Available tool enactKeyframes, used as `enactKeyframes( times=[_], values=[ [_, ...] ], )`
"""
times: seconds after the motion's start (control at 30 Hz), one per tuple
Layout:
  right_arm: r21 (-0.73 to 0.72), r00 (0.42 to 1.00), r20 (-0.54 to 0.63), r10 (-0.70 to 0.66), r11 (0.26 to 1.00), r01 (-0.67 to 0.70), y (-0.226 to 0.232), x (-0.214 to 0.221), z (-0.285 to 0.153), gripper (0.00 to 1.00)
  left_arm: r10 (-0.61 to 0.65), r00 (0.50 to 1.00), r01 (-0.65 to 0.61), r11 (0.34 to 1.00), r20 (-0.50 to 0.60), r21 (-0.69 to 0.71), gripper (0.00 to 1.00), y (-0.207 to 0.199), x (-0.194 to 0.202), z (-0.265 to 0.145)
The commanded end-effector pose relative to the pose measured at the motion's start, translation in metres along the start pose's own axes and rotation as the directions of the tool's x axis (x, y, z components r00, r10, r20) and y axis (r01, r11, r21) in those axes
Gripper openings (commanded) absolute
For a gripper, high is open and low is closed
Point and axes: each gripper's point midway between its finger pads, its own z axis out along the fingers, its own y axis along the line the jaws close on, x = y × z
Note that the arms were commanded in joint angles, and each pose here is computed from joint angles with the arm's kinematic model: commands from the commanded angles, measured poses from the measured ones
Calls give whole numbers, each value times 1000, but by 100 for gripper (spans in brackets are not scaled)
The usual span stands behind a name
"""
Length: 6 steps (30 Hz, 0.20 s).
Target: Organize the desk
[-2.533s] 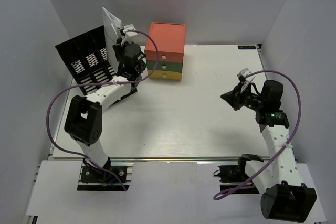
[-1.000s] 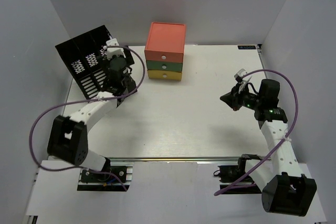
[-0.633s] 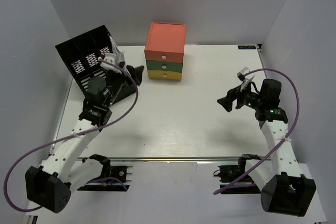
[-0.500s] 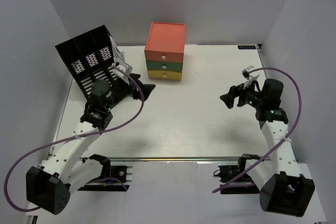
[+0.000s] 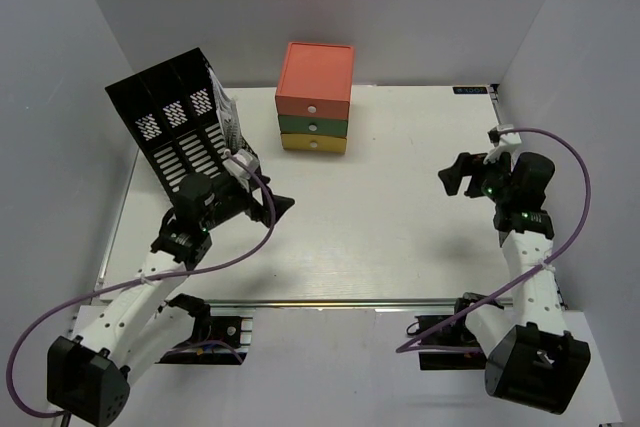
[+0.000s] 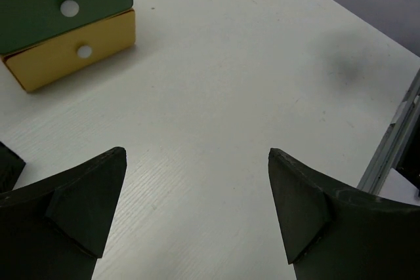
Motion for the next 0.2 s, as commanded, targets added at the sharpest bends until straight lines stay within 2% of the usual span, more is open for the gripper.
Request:
enactKeyframes(
  times=[0.0,0.17],
  values=[
    [6,999,39,-19,1000,19,-5,-9,-1,89,44,999,-43,996,16,-76,98,10,-11,-8],
    [24,996,75,-53,998,51,-12,-11,-8,89,64,997,-60,991,35,-118,98,15,-17,-13]
  ],
)
